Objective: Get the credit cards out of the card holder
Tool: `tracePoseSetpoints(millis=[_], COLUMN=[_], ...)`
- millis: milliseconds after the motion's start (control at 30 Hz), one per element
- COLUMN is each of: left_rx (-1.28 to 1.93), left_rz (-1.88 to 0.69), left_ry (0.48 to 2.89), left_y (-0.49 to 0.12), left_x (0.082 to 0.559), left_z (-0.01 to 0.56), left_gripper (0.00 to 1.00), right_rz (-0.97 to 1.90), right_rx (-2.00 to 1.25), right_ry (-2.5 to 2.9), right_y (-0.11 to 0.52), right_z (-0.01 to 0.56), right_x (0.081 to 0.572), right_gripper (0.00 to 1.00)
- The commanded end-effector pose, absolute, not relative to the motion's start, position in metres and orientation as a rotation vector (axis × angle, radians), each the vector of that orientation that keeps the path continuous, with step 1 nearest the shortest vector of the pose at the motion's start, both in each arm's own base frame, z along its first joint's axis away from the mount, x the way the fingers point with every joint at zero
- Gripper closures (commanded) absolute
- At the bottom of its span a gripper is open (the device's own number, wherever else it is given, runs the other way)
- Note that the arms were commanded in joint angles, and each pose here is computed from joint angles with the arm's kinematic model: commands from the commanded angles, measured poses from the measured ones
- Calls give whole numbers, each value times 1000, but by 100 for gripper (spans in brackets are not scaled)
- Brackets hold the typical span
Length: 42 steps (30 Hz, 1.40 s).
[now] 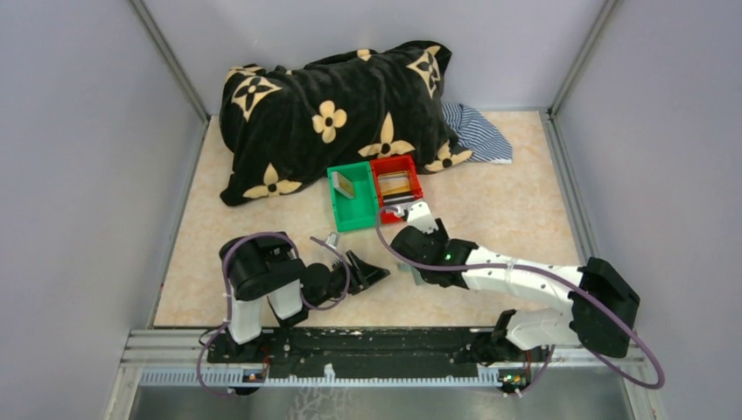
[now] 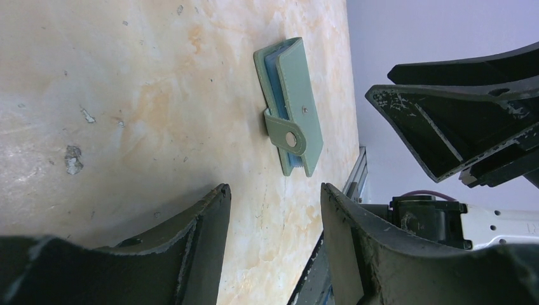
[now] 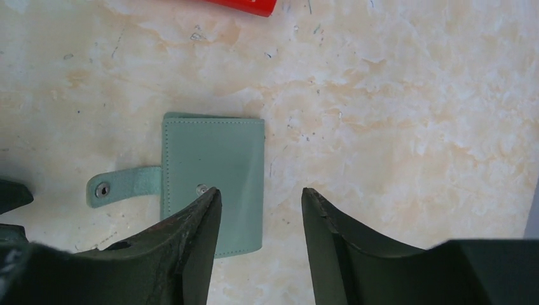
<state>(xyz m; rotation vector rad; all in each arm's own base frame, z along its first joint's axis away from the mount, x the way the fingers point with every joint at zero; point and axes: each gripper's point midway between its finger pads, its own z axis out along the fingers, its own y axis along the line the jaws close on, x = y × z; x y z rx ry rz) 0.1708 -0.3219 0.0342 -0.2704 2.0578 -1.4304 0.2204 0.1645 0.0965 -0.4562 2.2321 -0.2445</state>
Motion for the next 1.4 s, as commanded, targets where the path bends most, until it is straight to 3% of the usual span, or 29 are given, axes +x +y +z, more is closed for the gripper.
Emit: tracePoseSetpoints(millis=[0,100,567,1367], left_rx=[-216,-221,-224,-224], left_rz=[-1493,-1487,-1472,-1472], left_ry=[1938,1941,1952,1954], left_y=[-319,-318,-313,-312], left_x=[169,169,167,167], left_z=[53,52,50,50], left_gripper=[38,38,39,40], right_rz=[-168,-152,-218,-408], right_rx=[-505,-542,-608,-405], right_ry=[2217,2232,2291,2301], right_y=[187,199,215,172], right_z=[98,87,48,67], right_x=[222,219,210,220], right_gripper=[42,37,36,45])
